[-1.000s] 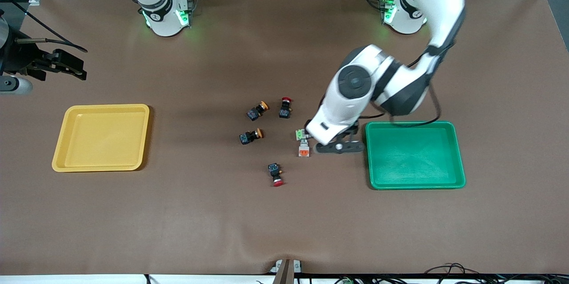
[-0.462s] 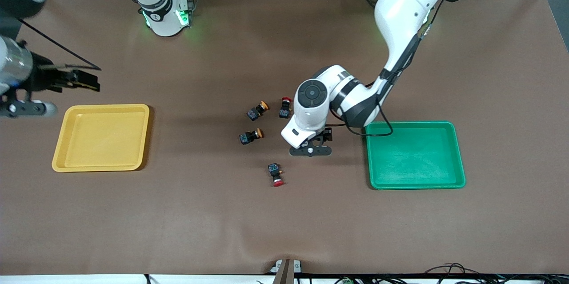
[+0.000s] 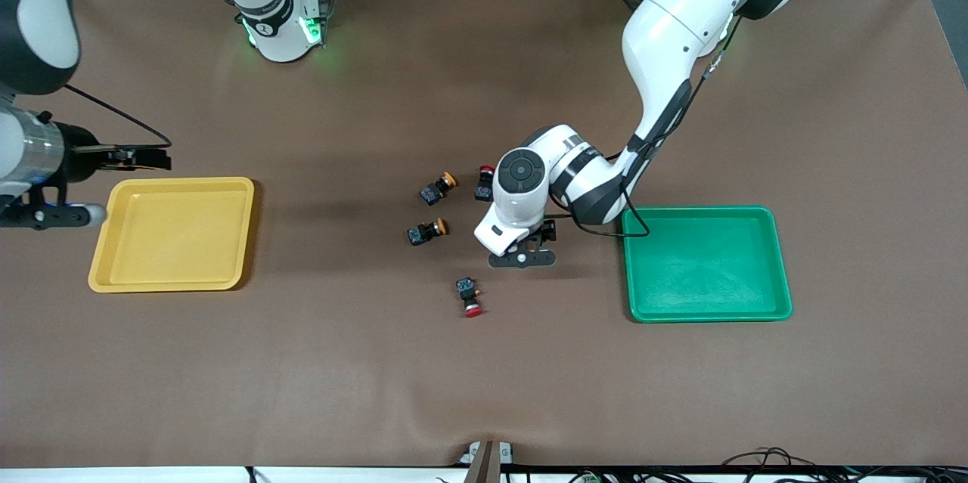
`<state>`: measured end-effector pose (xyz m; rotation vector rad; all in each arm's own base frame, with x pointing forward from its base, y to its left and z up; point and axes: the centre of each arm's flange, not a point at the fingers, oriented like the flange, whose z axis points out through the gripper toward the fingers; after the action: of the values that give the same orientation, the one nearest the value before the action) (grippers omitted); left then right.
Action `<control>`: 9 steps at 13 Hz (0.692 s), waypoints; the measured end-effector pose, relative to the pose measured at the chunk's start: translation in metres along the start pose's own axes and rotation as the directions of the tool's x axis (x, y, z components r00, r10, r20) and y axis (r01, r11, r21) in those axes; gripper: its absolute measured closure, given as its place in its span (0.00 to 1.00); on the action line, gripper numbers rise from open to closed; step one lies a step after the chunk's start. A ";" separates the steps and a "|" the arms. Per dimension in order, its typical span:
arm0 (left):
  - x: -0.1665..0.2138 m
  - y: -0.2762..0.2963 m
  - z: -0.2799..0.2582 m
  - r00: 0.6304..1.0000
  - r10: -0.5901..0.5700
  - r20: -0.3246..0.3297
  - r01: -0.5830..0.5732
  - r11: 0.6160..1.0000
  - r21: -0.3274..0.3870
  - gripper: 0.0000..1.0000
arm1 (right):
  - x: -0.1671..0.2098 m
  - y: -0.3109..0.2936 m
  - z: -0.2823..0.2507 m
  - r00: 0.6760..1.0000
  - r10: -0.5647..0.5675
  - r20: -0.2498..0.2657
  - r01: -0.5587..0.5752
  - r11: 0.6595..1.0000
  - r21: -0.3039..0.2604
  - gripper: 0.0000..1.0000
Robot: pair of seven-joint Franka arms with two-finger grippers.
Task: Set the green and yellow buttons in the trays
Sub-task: 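Grasp the white button with the left gripper while the right gripper reaches out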
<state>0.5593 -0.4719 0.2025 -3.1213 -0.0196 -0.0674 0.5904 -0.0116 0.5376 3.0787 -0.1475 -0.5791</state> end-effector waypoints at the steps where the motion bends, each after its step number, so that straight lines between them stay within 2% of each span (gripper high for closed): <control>1: 0.000 0.000 0.003 1.000 0.004 -0.006 -0.004 1.000 -0.002 0.02 | -0.002 0.005 0.002 0.997 0.072 0.020 -0.072 0.997 0.000 0.00; 3: 0.001 0.001 0.007 1.000 0.009 -0.015 -0.009 1.000 -0.014 0.02 | -0.003 -0.002 0.002 0.986 0.162 0.026 -0.162 0.987 -0.005 0.00; 6: -0.001 0.002 0.016 1.000 0.015 -0.008 -0.015 1.000 -0.014 0.06 | 0.009 -0.021 0.009 0.976 0.219 -0.001 -0.219 0.976 -0.002 0.00; 7: -0.001 0.002 0.018 1.000 0.017 -0.007 -0.017 1.000 -0.013 0.15 | 0.018 -0.027 0.017 0.967 0.253 -0.003 -0.253 0.967 -0.001 0.00; 8: -0.002 0.002 0.019 1.000 0.019 -0.007 -0.019 1.000 -0.012 0.15 | 0.025 -0.037 0.025 0.957 0.289 0.004 -0.289 0.957 -0.006 0.00; 9: -0.002 0.002 0.018 1.000 0.020 -0.008 -0.020 1.000 -0.012 0.23 | 0.030 -0.051 0.034 0.945 0.327 0.010 -0.326 0.945 -0.017 0.00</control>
<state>0.5582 -0.4738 0.1841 -3.1327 0.0128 -0.0802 0.6107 0.0370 0.4940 2.9380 -0.6355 -0.5770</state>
